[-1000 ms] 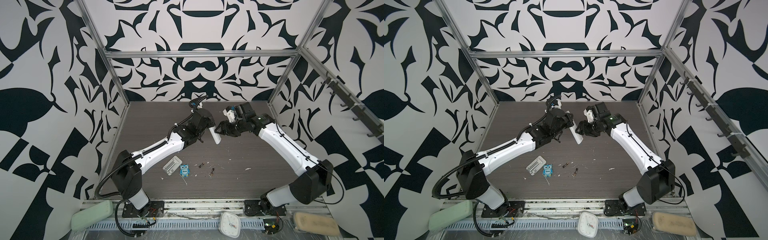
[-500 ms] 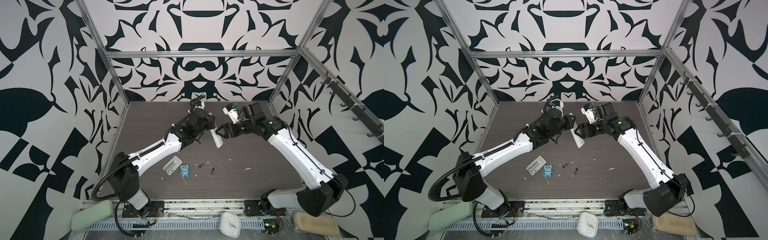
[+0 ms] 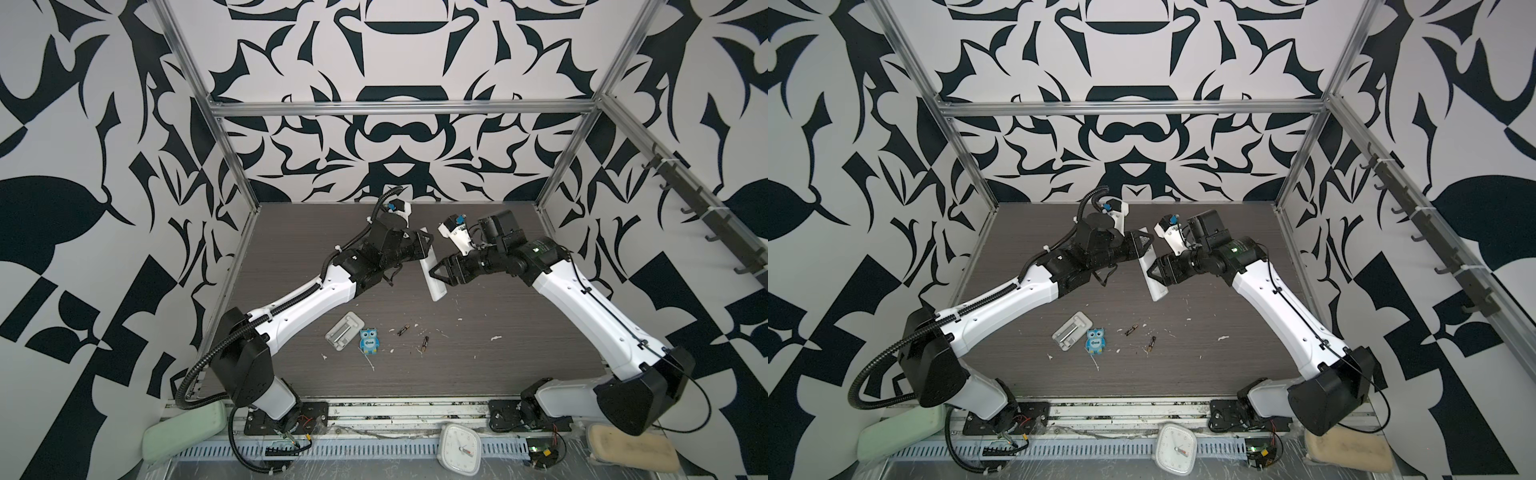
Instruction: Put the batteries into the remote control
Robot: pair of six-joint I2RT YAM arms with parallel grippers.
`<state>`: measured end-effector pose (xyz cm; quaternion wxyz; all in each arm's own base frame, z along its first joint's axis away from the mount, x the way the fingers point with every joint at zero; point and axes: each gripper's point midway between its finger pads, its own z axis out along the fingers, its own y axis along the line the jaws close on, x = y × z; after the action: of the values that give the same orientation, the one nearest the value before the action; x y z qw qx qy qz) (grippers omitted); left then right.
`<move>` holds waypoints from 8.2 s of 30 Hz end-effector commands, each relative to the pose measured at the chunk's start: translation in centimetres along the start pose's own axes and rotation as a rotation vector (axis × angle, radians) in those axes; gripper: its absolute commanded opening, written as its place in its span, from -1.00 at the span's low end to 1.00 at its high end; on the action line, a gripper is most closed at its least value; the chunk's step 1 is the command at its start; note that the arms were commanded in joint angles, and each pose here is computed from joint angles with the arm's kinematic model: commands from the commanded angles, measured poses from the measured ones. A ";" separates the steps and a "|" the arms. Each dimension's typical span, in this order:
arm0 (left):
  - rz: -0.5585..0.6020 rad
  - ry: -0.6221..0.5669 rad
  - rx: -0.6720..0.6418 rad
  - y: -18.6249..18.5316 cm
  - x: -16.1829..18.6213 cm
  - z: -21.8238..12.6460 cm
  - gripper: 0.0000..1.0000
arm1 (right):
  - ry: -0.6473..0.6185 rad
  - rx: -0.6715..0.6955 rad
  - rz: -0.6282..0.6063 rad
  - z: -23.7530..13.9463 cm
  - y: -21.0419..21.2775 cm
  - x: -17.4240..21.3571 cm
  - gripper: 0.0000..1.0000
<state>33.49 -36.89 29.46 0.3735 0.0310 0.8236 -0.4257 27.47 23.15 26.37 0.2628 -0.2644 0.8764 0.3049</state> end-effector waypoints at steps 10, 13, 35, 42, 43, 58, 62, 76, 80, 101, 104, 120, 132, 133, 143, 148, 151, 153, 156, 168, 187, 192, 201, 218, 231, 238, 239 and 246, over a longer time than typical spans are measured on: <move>0.009 -0.013 0.039 -1.5 -1.2 -1.1 -0.99 | 0.009 0.004 -0.037 0.8 0.6 0.1 0.17; 0.008 -0.010 0.040 -1.6 -1.2 -1.1 -1.00 | 0.014 0.010 -0.041 1.0 0.6 0.2 0.10; 0.007 -0.006 0.031 -1.3 -1.0 -1.0 -1.00 | 0.040 0.030 -0.057 1.7 1.0 0.7 -0.51; 0.012 -0.006 0.016 -1.0 -0.9 -1.0 -1.00 | 0.043 0.041 -0.066 1.6 1.0 0.7 -0.57; 0.014 -0.007 0.012 -0.9 -1.0 -1.1 -1.00 | 0.043 0.044 -0.069 1.6 1.0 0.7 -0.57; -0.040 -0.168 -0.060 1.0 -3.2 -2.9 -1.00 | 0.004 -0.087 0.498 -0.1 -1.7 0.7 0.56; -0.067 -0.229 -0.087 1.6 -3.8 -3.1 -1.00 | -0.017 -0.129 0.629 -0.8 -3.4 0.2 0.62; -0.132 -0.317 -0.119 1.6 -5.3 -1.1 -1.00 | -0.032 -0.230 0.763 1.3 -4.0 -1.7 0.77; -0.137 -0.307 -0.115 1.6 -5.1 -0.5 -1.00 | -0.041 -0.244 0.771 1.5 -4.0 -2.2 0.80; -0.143 -0.293 -0.096 1.3 -4.9 0.3 -1.00 | 0.065 -0.074 0.751 4.8 -6.6 0.7 0.83; -0.133 -0.286 -0.099 1.2 -4.9 0.4 -1.00 | 0.091 -0.023 0.728 4.9 -7.0 1.3 0.83; -0.085 -0.281 -0.161 2.1 -4.7 0.1 -1.00 | 0.103 0.110 0.677 4.0 -8.6 2.2 0.74; -0.056 -0.274 -0.183 2.1 -4.3 0.0 -1.00 | 0.105 0.170 0.644 3.1 -9.1 2.6 0.67; -0.055 -0.275 -0.184 2.2 -4.3 0.0 -1.00 | 0.103 0.172 0.641 3.0 -9.1 2.5 0.67; -0.044 -0.264 -0.187 2.0 -3.9 0.2 -1.00 | 0.101 0.181 0.636 2.5 -8.9 2.6 0.65; -0.043 -0.268 -0.184 1.8 -3.9 0.1 -1.00 | 0.094 0.174 0.629 2.3 -8.7 2.4 0.65; -0.043 -0.268 -0.183 1.8 -4.0 0.1 -1.00 | 0.090 0.160 0.615 2.2 -8.4 2.0 0.65; -0.043 -0.266 -0.182 1.8 -3.9 0.1 -1.00 | 0.085 0.153 0.606 2.2 -8.2 1.8 0.65; -0.043 -0.262 -0.174 1.6 -3.9 0.3 -1.00 | 0.080 0.138 0.594 2.3 -7.8 1.5 0.65; -0.042 -0.258 -0.170 1.5 -3.9 0.4 -1.00 | 0.065 0.139 0.544 2.0 -7.1 0.8 0.65; -0.030 -0.255 -0.178 1.5 -4.0 0.2 -1.00 | 0.064 0.205 0.506 1.1 -7.3 0.8 0.63; -0.027 -0.254 -0.180 1.4 -4.0 0.2 -1.00 | 0.058 0.217 0.498 0.8 -7.4 0.6 0.64; -0.022 -0.250 -0.178 1.3 -4.1 0.3 -1.00 | 0.054 0.215 0.492 0.7 -7.3 0.4 0.63; -0.027 -0.242 -0.167 1.2 -3.8 0.5 -1.00 | 0.042 0.196 0.496 1.2 -7.3 0.0 0.63; -0.030 -0.241 -0.162 1.2 -3.7 0.5 -1.00 | 0.034 0.215 0.499 1.5 -7.8 -0.2 0.63; -0.032 -0.240 -0.164 1.4 -3.5 0.5 -1.00 | 0.027 0.206 0.496 1.5 -7.7 -0.4 0.63; -0.032 -0.240 -0.163 1.3 -3.5 0.5 -1.00 | 0.027 0.203 0.494 1.5 -7.7 -0.4 0.63; -0.032 -0.241 -0.156 1.2 -3.6 0.6 -1.00 | 0.002 0.158 0.460 1.5 -6.6 -1.1 0.64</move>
<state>36.50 -35.16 27.51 0.4433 -0.0537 0.8310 -0.3318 32.57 19.82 22.32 0.1817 -0.0233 0.9409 0.2848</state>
